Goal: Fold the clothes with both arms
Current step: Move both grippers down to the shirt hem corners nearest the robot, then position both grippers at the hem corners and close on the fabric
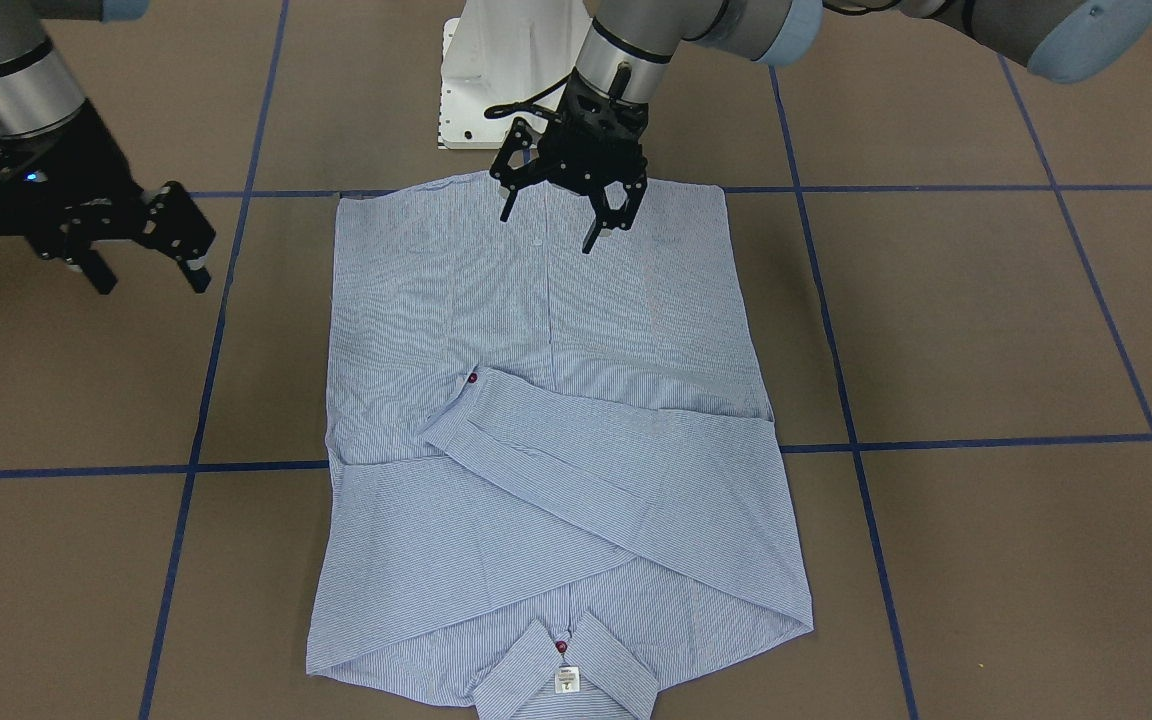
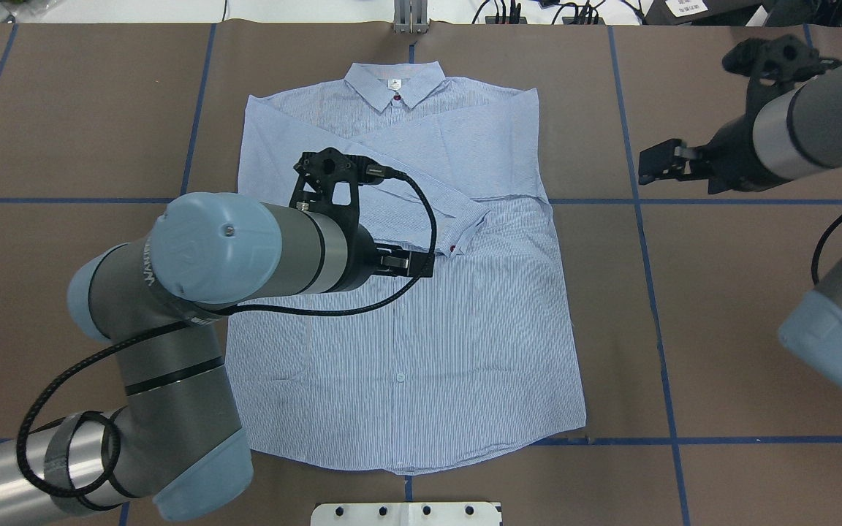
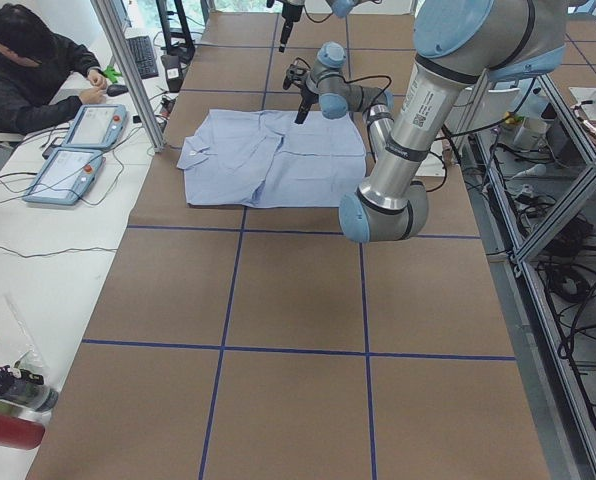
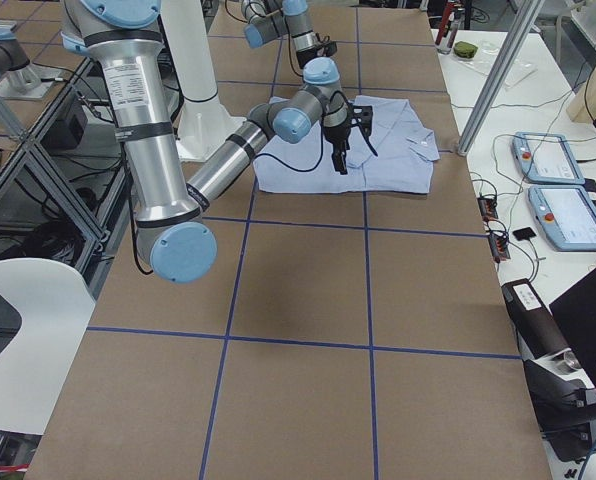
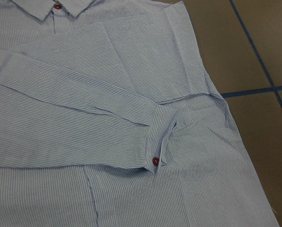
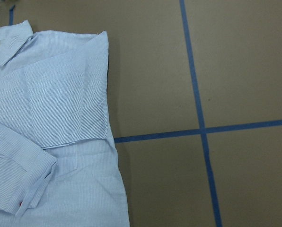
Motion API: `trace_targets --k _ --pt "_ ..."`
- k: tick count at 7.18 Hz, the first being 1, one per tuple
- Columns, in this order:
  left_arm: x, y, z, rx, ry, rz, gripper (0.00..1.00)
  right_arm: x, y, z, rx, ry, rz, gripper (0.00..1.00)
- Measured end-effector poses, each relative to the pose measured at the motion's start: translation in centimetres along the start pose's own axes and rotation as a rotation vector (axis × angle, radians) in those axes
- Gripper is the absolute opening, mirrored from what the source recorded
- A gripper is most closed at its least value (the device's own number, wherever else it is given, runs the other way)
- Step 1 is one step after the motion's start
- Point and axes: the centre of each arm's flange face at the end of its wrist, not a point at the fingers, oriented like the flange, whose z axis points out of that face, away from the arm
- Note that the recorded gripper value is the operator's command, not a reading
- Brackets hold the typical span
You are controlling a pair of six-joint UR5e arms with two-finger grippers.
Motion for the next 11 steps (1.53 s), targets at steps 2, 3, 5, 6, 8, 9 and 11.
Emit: trace_targets --k 2,3,5,6,8,9,11 --pt "-5.2 1.8 -2.2 -0.020 -0.039 0.016 1.00 -3.4 7.6 0.8 0.023 -0.008 0.044 1.00" --pt "-9.2 3.6 -3.8 -0.038 -0.078 0.049 1.00 -4.5 11.0 1.3 0.032 -0.010 0.053 1.00" --pt "-16.1 7.5 -6.7 -0.059 -0.124 0.025 1.00 -5.6 14.9 2.2 0.052 -0.006 0.066 1.00" --pt "-18.7 9.7 -7.4 -0.058 -0.115 -0.031 1.00 -5.8 15.7 2.4 0.058 -0.004 0.070 1.00" --pt "-21.0 14.6 -6.2 -0.069 -0.129 -0.106 1.00 -5.9 16.1 2.5 0.070 -0.003 0.073 1.00" --pt "-21.3 17.0 -4.2 -0.076 -0.157 -0.136 1.00 -5.9 16.1 2.6 0.075 -0.002 0.073 1.00" --pt "-20.9 20.1 -1.1 -0.089 -0.187 -0.172 0.71 -5.9 16.1 2.6 0.080 -0.002 0.073 1.00"
